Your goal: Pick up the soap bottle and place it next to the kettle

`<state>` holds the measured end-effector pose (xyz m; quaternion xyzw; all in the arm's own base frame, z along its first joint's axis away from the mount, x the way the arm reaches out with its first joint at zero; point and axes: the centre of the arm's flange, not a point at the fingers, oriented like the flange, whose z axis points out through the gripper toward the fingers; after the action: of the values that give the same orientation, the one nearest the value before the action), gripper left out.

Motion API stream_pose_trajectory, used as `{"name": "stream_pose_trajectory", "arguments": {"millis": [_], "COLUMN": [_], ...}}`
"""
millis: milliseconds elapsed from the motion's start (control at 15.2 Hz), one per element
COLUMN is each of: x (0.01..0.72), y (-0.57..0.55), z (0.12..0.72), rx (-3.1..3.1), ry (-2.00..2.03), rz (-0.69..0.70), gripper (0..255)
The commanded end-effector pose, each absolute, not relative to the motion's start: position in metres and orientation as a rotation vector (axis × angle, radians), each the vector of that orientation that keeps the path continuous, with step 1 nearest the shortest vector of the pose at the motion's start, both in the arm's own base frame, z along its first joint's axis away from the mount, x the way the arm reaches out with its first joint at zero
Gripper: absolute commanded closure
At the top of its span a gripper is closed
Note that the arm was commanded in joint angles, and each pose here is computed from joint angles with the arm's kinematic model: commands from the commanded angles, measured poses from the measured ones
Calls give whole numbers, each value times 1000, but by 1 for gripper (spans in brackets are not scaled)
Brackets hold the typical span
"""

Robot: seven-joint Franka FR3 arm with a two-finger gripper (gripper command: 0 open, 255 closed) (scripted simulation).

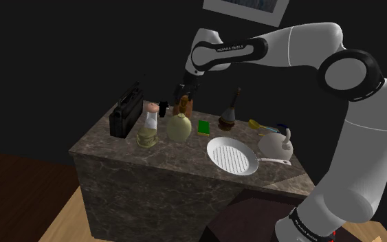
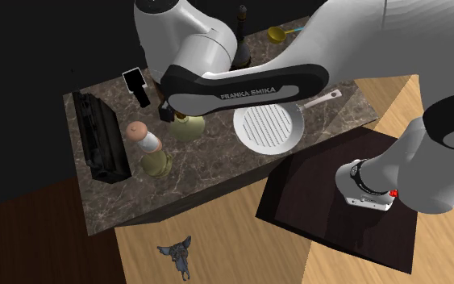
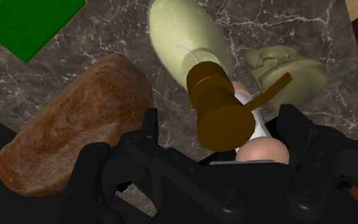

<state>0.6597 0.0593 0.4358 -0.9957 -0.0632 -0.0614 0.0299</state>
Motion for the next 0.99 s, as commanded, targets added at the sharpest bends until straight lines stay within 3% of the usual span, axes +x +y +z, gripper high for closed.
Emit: {"name": "stream_pose_trajectory", "arguments": {"millis": [0, 330, 396, 924], "x": [660, 660, 660, 660], "y": [60, 60, 60, 60], "z": [434, 434, 434, 433], "rx": [-3070, -3070, -3070, -3070], "ry": [-195, -195, -195, -195], "rz": [-190, -190, -190, -190], "gripper": [0, 0, 255, 255]}}
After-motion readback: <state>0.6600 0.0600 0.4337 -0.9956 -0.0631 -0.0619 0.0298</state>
